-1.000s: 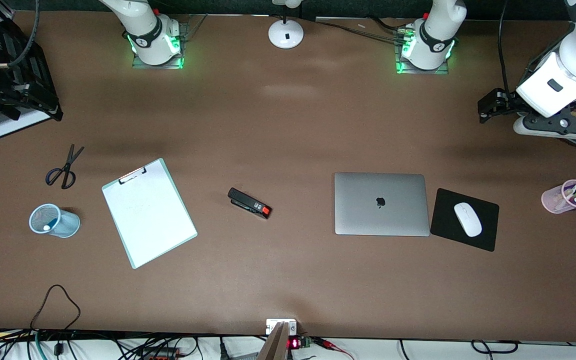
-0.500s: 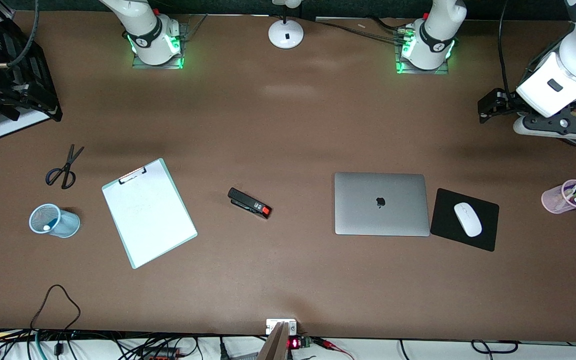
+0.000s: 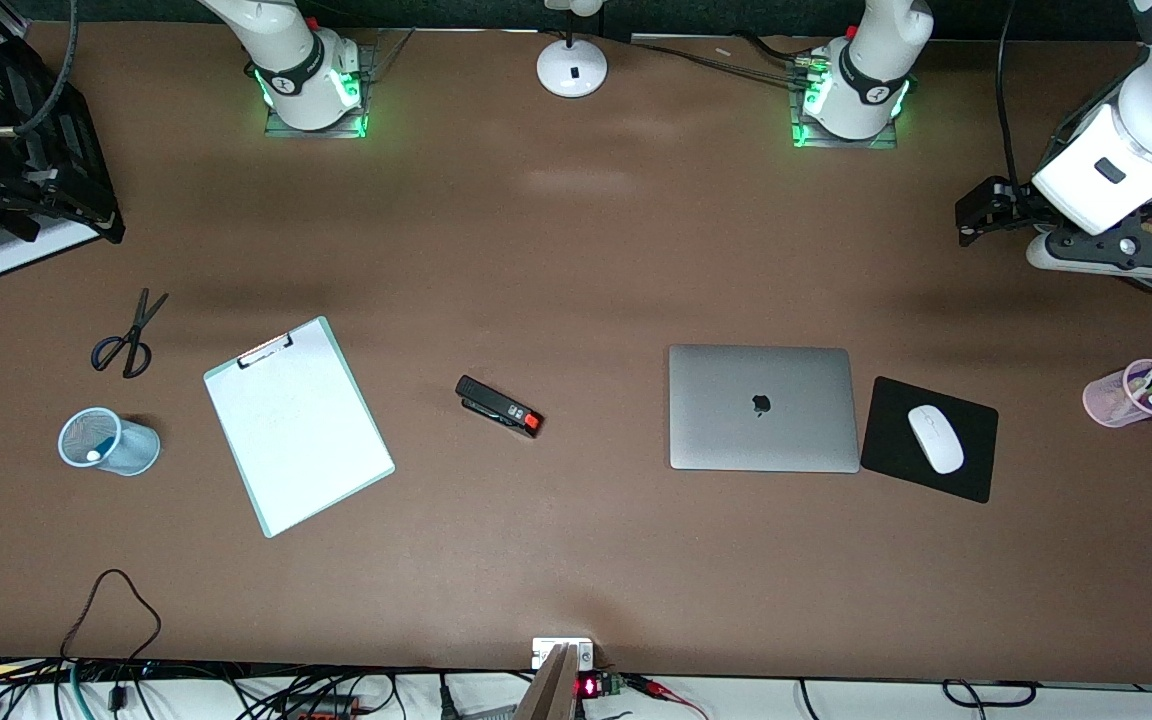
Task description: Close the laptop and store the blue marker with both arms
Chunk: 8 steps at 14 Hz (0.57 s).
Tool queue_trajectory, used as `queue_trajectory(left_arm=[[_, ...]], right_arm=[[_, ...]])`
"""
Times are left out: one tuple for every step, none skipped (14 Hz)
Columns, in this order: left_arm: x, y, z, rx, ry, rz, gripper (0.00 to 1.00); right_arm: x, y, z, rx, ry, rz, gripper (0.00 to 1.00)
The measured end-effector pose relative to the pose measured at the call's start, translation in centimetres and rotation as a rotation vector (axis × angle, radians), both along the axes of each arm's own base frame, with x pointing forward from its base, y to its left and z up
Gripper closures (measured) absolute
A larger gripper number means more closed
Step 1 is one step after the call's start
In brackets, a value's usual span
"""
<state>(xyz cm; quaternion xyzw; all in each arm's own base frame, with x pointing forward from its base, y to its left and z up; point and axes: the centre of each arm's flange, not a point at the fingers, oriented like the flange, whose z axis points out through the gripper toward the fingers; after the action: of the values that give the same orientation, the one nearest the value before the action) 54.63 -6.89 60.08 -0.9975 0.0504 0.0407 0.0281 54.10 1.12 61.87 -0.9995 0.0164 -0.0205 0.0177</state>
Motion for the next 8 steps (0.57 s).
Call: queue_trajectory(left_arm=[[0.0,0.0,0.0,0.0,0.0,0.0,0.0],[0.0,0.0,0.0,0.0,0.0,0.0,0.0],[0.0,0.0,0.0,0.0,0.0,0.0,0.0],[0.0,0.0,0.0,0.0,0.0,0.0,0.0],[0.0,0.0,0.0,0.0,0.0,0.0,0.0],[0.0,0.0,0.0,0.0,0.0,0.0,0.0],[0.0,0.0,0.0,0.0,0.0,0.0,0.0],[0.0,0.0,0.0,0.0,0.0,0.0,0.0]], right_arm=[[0.0,0.0,-0.01,0.0,0.0,0.0,0.0],[0.0,0.0,-0.02,0.0,0.0,0.003,0.0],[0.01,0.0,-0.02,0.0,0.0,0.009,0.0],[0.01,0.0,-0.03,-0.001,0.0,0.018,0.0],[0.01,0.0,-0.03,-0.001,-0.001,0.023,0.0],[0.01,0.0,-0.03,-0.001,-0.001,0.025,0.0],[0.01,0.0,-0.04,-0.001,0.0,0.025,0.0],[0.02,0.0,-0.06,-0.001,0.0,0.026,0.0]])
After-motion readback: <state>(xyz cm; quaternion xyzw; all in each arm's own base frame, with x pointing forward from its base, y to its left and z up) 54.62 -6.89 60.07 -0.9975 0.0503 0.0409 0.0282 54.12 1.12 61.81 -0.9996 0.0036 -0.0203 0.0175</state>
